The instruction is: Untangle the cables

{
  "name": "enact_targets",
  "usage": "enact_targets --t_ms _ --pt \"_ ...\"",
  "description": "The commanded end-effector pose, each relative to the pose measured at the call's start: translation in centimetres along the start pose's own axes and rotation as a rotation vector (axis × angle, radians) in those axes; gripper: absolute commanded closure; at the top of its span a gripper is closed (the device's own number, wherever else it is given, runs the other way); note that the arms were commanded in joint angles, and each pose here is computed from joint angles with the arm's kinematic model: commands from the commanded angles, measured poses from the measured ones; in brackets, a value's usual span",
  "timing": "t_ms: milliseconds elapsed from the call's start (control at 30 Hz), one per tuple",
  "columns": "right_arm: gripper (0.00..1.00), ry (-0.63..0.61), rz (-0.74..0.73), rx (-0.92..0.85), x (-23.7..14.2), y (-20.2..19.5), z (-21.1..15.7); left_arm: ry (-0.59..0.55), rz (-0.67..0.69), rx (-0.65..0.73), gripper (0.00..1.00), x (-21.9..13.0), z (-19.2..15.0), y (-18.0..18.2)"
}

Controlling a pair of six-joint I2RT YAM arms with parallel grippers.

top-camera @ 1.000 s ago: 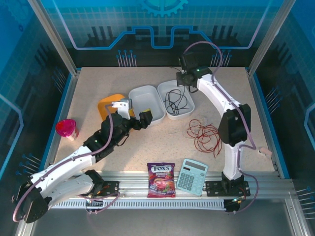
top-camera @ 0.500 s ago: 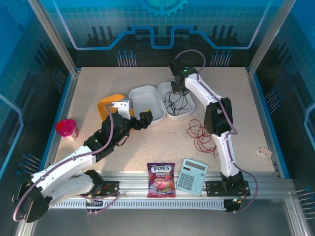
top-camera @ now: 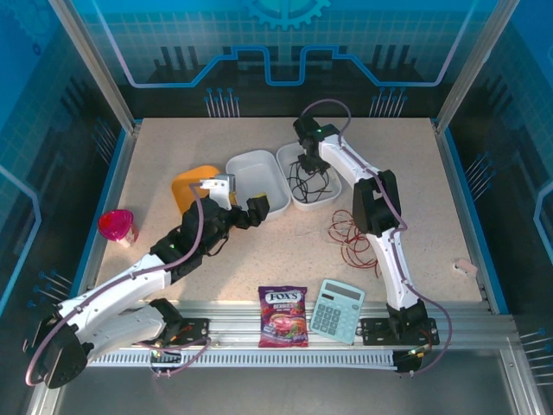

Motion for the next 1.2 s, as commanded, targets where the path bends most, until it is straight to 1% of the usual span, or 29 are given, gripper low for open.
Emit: enact_targets --t_ms 0,167,200,233,333,500,667,800,967,1067,1167 --pt "0.66 -0.047 -0.009 -0.036 -2.0 0.4 0.9 -0.020 -0.032 -0.016 0.01 0.0 0.8 -0.5" --pt "0.57 -0.116 0.002 -0.009 -6.1 -0.6 1.0 -0.021 -0.035 -0.015 0.01 0.0 0.9 -0.6" --pt "0.56 -0.116 0.008 -0.007 -6.2 -0.6 0.9 -0.024 -0.035 -0.016 0.01 0.0 0.9 -0.6" --pt "0.55 -0.156 0.010 0.009 -8.3 -1.1 0.8 -0.023 -0.035 -0.014 0.01 0.1 0.9 -0.6" --pt "0.54 -0.204 0.017 0.047 -11.2 -1.8 -0.1 -0.021 -0.032 -0.015 0.01 0.1 0.9 -0.7" --pt "0.53 -0.269 0.031 0.133 -15.0 -2.6 -3.6 -0.008 -0.025 -0.012 0.01 0.2 0.8 -0.6" --pt "0.52 -0.289 0.041 0.225 -17.3 -3.3 -9.4 -0.002 -0.009 -0.008 0.01 0.3 0.6 -0.4" --pt "0.50 -0.260 0.042 0.276 -18.3 -3.2 -14.9 0.003 -0.004 -0.008 0.01 0.5 0.6 -0.3" --pt "0.45 -0.118 0.012 0.330 -18.6 -2.7 -22.0 0.009 0.000 -0.004 0.01 0.8 0.3 -0.3" --pt "0.42 -0.055 0.007 0.382 -18.6 -2.5 -24.6 0.015 -0.009 -0.006 0.01 1.4 0.2 -0.4" --pt "0.40 -0.002 0.020 0.425 -17.6 -2.1 -26.0 0.038 -0.028 -0.010 0.01 2.1 0.0 -0.7"
Point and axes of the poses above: each hand's point on the last joint's axis, 136 mm out from that joint toward the fingers, its own x axis out along the fingers, its own y axis along the line the jaws close on, z = x × y, the point moved 10 cm from there along -x, back along the fingers, and after that the axes turned 11 degrees about -x, right-handed, at the moved point
